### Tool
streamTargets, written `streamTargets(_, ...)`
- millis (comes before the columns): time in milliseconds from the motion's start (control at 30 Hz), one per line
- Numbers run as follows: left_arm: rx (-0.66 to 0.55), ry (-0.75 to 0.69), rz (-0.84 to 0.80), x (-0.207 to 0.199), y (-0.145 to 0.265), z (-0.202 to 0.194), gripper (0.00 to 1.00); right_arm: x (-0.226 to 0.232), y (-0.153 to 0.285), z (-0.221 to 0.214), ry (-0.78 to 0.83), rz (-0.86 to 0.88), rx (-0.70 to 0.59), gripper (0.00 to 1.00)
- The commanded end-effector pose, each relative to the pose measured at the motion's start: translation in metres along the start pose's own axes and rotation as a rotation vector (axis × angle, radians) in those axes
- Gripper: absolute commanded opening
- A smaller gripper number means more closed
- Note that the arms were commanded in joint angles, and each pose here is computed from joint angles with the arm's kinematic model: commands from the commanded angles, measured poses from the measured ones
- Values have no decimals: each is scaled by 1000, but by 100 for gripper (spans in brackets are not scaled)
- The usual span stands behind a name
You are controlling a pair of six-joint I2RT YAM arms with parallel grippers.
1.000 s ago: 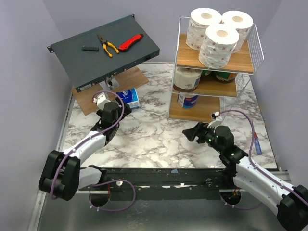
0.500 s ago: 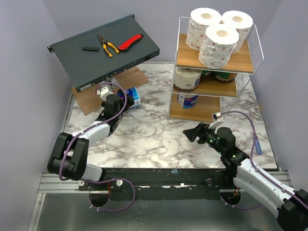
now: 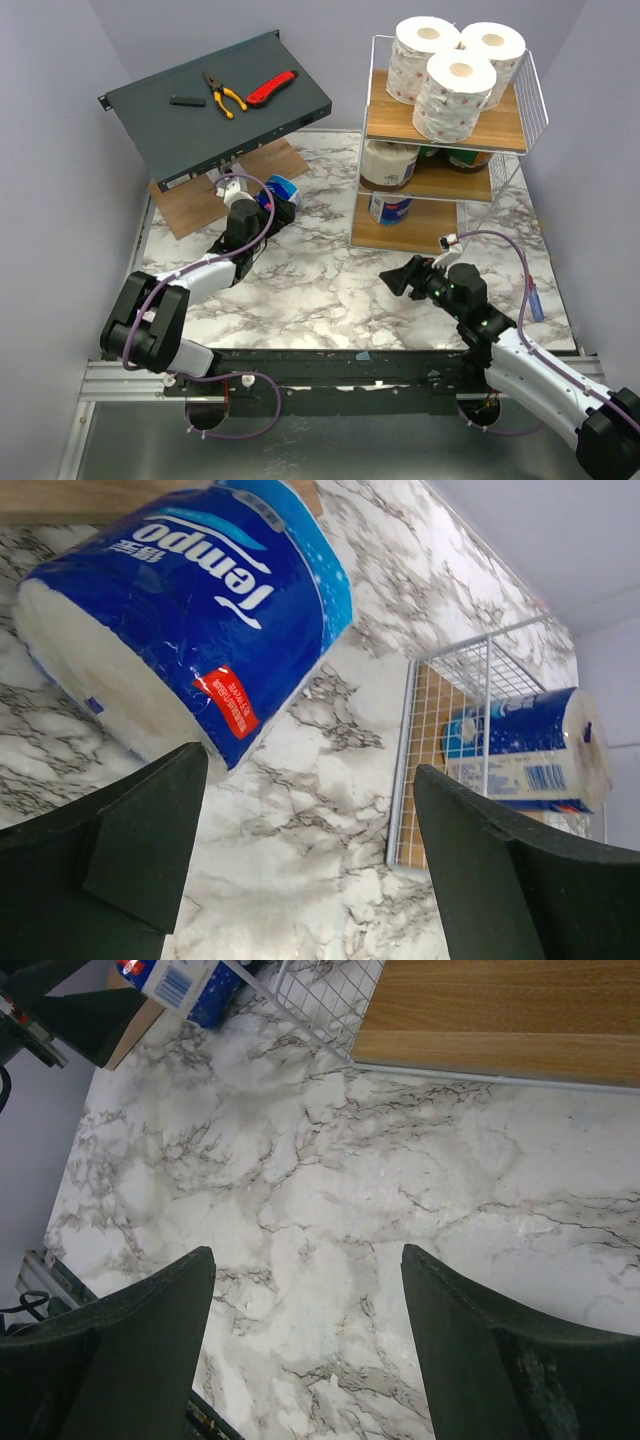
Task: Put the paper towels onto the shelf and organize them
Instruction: Pick up the paper towel from the center of the board.
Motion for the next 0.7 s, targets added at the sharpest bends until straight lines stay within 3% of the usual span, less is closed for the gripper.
streamTargets(0, -30, 34, -37, -8, 9, 0, 86, -6, 0, -6, 9, -13, 17, 78)
streamTargets(333, -79, 114, 69, 13, 14, 3, 98, -6, 0, -6, 7, -13, 18, 79)
streamTargets(667, -49, 158, 60, 11, -14, -2, 98, -7, 0, -5, 3, -19, 11, 78)
Point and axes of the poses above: each gripper's point midway between its finger pads, its own y axis back along the fingers, its own x axis along the line the jaws close on, z = x × y, the point moved 5 cm from there along y, back along the fingers, and after that the axes turned 13 degrees about -y, right-handed, at the moved point
